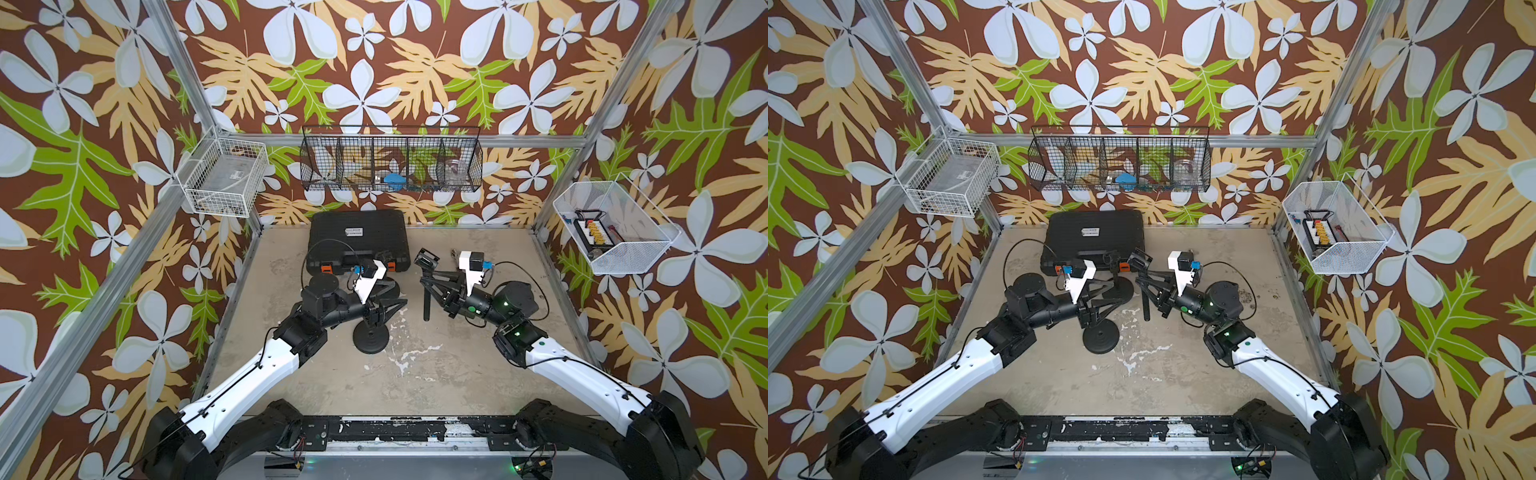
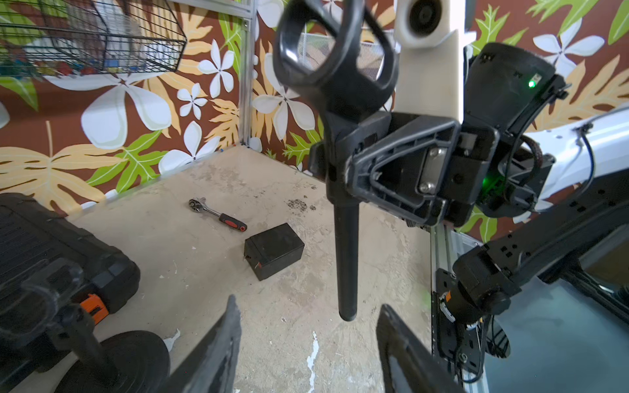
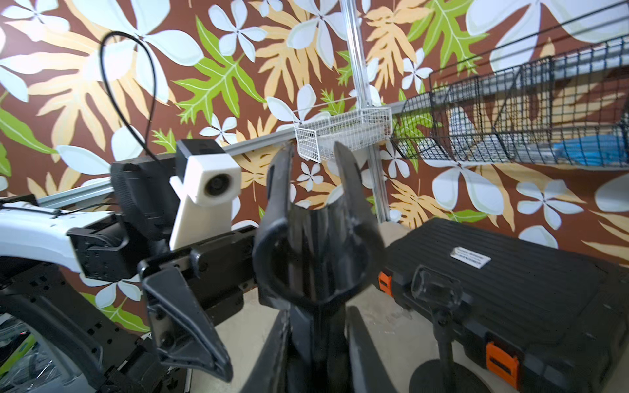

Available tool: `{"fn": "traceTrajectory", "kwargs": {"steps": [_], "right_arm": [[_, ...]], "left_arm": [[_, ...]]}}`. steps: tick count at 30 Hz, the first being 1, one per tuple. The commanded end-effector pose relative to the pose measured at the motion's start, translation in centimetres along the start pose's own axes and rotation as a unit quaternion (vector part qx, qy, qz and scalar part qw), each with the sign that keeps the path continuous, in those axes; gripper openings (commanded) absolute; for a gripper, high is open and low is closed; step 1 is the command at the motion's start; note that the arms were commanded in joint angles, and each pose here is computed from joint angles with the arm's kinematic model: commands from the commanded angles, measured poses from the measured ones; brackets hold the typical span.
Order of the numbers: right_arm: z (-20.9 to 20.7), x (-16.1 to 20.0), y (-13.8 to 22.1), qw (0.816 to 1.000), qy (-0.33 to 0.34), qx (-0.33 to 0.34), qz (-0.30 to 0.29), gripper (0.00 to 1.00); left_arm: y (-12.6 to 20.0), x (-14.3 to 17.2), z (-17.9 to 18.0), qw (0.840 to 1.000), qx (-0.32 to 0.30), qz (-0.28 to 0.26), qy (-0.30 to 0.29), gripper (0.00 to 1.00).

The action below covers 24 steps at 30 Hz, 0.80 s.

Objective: Assemble a microphone stand
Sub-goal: Pick up the microphone stand pole from the center of the board.

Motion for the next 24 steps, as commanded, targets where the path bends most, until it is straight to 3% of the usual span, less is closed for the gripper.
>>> {"fn": "traceTrajectory", "kwargs": {"steps": [1,15,24], "right_arm": [[0.9,-2.0,-0.1,0.997,0.036,-0.042,-0.055,0.0],[1.5,-3.2,-0.3,0.99,0.019,-0.085,-0.11,0.0],[1.9,-3.2,-1.2,0.988,0.017,-0.1,-0.118,0.0]], "left_arm": [[-0.4,-0.7,-0.4,0.999,0.031,-0.006,-0.032,0.64],[-2.8,0.3,-0.7,0.988,0.149,0.041,-0.002,0.59],[-3.4,-0.4,-0.8,0.985,0.171,0.037,0.008,0.57]]}}
Point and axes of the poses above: each gripper's point midway between its finger pads, its own y axis back along the fingers, its own z axis along the line the jaws close on, x = y × z, the point moved 8 cm from there along y, back along the fingers, and after that the axes turned 9 degrees about y, right-handed, at the moved point
